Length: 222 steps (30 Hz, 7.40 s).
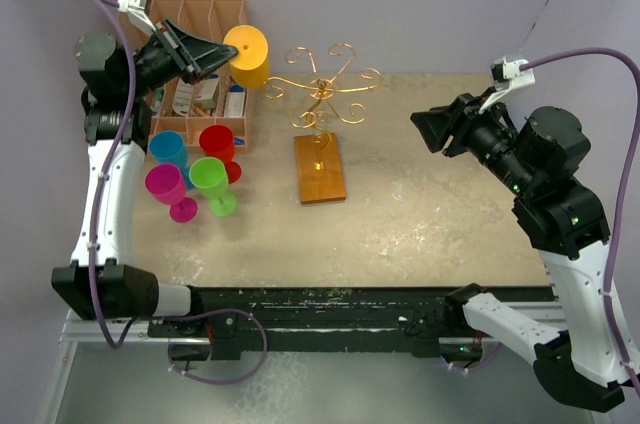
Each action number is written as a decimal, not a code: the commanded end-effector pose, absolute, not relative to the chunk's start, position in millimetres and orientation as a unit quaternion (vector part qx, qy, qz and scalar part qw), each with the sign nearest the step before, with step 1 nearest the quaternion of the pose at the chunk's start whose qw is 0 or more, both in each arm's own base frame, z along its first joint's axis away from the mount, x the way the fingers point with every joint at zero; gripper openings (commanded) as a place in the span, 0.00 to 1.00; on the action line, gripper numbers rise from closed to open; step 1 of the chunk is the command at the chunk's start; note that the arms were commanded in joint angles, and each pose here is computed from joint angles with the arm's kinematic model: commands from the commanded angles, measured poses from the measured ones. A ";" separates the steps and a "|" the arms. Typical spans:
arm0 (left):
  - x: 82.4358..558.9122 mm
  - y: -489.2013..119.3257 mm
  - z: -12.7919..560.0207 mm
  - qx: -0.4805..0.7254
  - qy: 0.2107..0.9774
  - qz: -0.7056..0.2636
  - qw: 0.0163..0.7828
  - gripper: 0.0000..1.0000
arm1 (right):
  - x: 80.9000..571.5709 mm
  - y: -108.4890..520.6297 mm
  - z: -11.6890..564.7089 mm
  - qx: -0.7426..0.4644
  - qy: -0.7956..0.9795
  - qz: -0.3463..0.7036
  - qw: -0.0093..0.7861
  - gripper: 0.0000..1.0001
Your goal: Take the wine glass off the wine glass rack
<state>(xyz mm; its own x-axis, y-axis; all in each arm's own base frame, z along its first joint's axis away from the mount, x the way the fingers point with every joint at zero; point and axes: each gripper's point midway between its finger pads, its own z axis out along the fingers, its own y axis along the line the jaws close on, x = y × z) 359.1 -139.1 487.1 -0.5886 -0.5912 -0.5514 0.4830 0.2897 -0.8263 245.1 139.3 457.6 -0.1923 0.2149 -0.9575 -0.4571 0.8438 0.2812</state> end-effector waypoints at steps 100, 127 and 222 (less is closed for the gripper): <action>47.8 -177.3 485.6 0.202 0.546 -0.660 0.475 0.86 | 25.1 269.4 505.5 -0.590 0.247 0.691 0.338 0.00; 103.4 21.2 370.3 -0.271 0.717 -0.079 0.638 0.81 | 197.5 396.5 381.4 -0.449 0.700 0.326 0.451 0.00; 126.3 17.6 316.9 -0.250 0.790 -0.047 0.557 0.76 | 262.7 488.6 177.7 -0.521 0.795 0.155 0.271 0.02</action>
<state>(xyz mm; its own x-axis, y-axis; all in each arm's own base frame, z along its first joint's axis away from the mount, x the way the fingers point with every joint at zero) 118.5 16.9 308.3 -0.2784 -0.4582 -0.8441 -0.3563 0.8654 -0.3523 261.1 481.8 160.7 -0.3405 -0.7648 -0.5470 -0.9046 0.4251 -0.0312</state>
